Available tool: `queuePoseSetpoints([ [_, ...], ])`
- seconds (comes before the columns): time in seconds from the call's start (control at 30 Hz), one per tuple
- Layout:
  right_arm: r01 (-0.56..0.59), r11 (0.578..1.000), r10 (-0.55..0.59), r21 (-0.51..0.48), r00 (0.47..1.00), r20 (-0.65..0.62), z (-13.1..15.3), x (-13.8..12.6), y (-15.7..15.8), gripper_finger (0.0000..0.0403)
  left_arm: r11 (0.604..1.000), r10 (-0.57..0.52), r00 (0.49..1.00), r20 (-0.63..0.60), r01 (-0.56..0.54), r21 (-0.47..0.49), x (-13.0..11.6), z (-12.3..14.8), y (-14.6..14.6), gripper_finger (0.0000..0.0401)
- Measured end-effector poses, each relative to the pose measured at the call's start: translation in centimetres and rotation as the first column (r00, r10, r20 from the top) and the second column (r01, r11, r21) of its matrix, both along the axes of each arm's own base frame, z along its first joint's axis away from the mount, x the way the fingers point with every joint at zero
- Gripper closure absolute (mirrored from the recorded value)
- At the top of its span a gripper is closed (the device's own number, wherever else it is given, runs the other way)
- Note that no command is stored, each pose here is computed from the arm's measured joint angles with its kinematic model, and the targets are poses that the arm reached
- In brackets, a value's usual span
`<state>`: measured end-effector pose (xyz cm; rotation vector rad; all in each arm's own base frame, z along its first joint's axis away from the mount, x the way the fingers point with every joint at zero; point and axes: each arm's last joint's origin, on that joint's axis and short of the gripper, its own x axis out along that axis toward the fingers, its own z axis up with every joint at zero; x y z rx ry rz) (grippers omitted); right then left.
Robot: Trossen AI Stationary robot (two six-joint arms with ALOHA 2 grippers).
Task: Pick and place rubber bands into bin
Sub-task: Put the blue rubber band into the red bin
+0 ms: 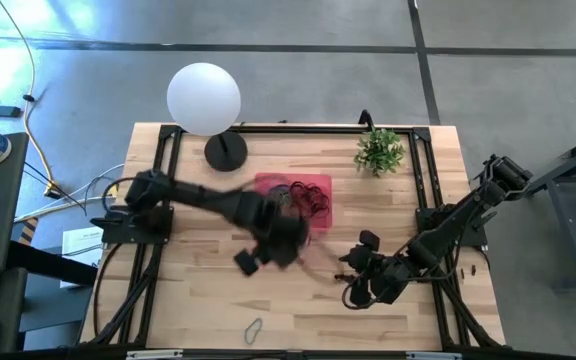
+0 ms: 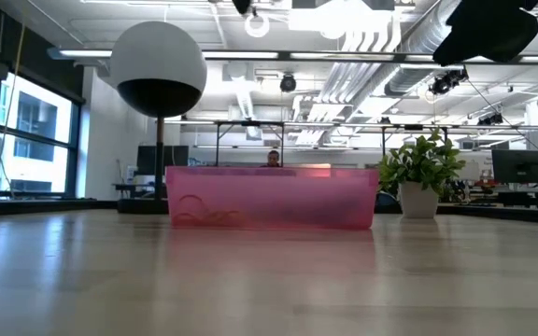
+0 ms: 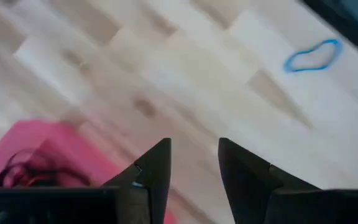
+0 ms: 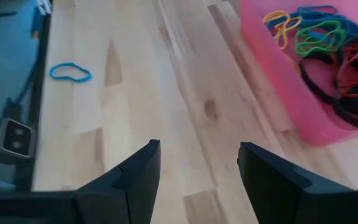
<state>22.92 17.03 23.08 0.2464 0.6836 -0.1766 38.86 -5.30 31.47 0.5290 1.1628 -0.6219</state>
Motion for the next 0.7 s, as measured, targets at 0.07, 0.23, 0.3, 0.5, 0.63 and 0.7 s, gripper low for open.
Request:
queuePoseSetpoints([
  [0.07,0.002,1.000,-0.002,-0.025,1.000,-0.007,-0.1,-0.1,-0.1,0.0199,1.000,-0.019,1.000,0.001,0.019,0.022,-0.3,-0.1,-2.5,0.0281],
  [0.23,-0.024,0.997,0.022,-0.073,0.999,-0.032,-0.2,-0.2,-0.2,0.0199,0.996,0.029,0.998,0.054,-0.033,0.089,-1.0,-0.4,-7.8,0.0279],
  [0.3,-0.031,0.996,0.028,-0.085,0.999,-0.038,-0.3,-0.2,-0.3,0.0199,0.990,0.095,0.994,0.057,-0.100,0.101,-1.4,-0.8,-9.4,0.0279],
  [0.5,-0.036,0.993,0.030,-0.112,0.998,-0.057,-0.4,-0.4,-0.4,0.0199,0.939,0.319,0.946,0.056,-0.324,0.115,-2.7,-1.8,-12.9,0.0279],
  [0.63,-0.050,0.992,0.042,-0.118,0.996,-0.075,-0.5,-0.5,-0.5,0.0199,0.879,0.464,0.885,0.040,-0.466,0.101,-3.2,-3.2,-15.2,0.0279],
  [0.7,-0.055,0.992,0.046,-0.116,0.996,-0.083,-0.5,-0.5,-0.5,0.0199,0.847,0.525,0.851,0.030,-0.526,0.075,-3.3,-4.1,-16.5,0.0279],
])
